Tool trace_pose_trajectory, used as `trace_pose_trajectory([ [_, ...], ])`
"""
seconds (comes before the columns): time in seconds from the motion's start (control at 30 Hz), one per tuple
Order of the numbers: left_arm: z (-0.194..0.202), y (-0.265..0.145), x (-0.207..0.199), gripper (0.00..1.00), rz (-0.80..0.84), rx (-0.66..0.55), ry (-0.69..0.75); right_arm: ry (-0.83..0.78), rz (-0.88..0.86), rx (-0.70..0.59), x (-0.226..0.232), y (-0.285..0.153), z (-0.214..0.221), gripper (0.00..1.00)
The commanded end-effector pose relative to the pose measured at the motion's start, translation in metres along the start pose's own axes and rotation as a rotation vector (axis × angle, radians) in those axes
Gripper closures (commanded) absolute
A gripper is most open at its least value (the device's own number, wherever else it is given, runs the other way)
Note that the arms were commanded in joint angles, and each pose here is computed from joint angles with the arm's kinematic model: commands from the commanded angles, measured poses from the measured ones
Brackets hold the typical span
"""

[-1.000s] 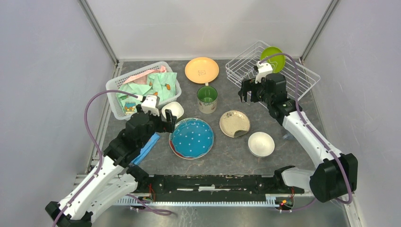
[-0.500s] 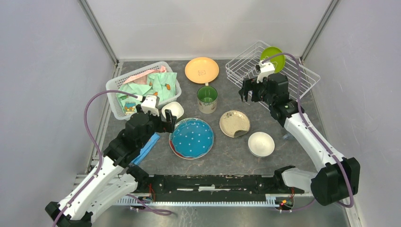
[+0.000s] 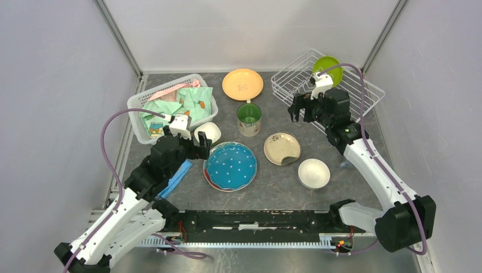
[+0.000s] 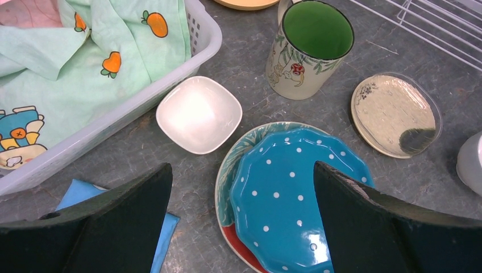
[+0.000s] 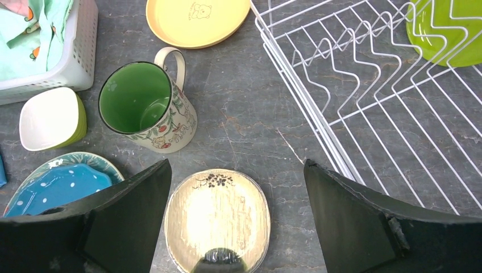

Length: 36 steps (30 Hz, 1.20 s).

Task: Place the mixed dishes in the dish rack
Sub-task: Insert the plate into the dish rack, then pick up the plate at the center of the board.

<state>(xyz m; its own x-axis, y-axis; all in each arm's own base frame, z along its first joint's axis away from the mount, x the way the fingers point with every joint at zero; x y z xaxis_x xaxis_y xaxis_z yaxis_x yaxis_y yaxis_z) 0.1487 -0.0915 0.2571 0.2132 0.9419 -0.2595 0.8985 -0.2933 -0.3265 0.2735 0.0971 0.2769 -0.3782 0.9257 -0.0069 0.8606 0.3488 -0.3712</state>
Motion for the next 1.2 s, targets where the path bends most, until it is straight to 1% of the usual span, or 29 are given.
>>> trace_pose_trajectory([
  [0.0, -0.007, 0.000, -0.002, 0.00, 0.007, -0.027, 0.011, -0.013, -0.016, -0.057, 0.003, -0.006, -0.013, 0.06],
  [0.1, -0.007, 0.001, -0.002, 0.00, 0.005, -0.025, 0.011, -0.027, -0.008, -0.047, 0.001, -0.006, -0.018, 0.06],
  [0.23, -0.008, 0.000, -0.002, 0.00, -0.003, -0.027, 0.012, -0.028, -0.003, -0.065, 0.001, -0.008, -0.026, 0.05],
  [0.47, -0.008, -0.001, -0.001, 0.00, -0.002, -0.034, 0.008, -0.012, -0.016, -0.047, 0.002, -0.005, -0.016, 0.05],
  [0.73, -0.007, 0.001, -0.003, 0.00, 0.009, -0.019, 0.009, -0.033, 0.025, -0.036, -0.001, -0.008, -0.009, 0.05],
  [0.93, -0.006, 0.001, -0.002, 0.00, 0.004, -0.018, 0.010, -0.020, 0.003, -0.018, 0.001, -0.001, 0.000, 0.05],
  [1.17, -0.005, 0.003, -0.003, 0.00, 0.004, -0.009, 0.012, -0.035, 0.005, -0.010, 0.000, -0.001, -0.002, 0.05],
])
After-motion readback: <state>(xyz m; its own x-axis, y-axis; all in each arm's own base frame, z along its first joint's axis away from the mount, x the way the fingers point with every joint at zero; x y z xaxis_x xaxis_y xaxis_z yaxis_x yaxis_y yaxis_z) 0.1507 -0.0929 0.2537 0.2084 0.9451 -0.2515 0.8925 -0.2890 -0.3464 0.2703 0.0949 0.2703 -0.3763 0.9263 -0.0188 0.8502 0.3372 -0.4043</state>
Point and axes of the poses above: each gripper's point midway between its finger pads, its own y axis out along the fingers, its own x axis along the line the jaws close on, z = x × y, the point moved 10 cm from there along -y, back along the fingers, and after that the axes turned 8 degrees about -y, right-handed, at the moved point
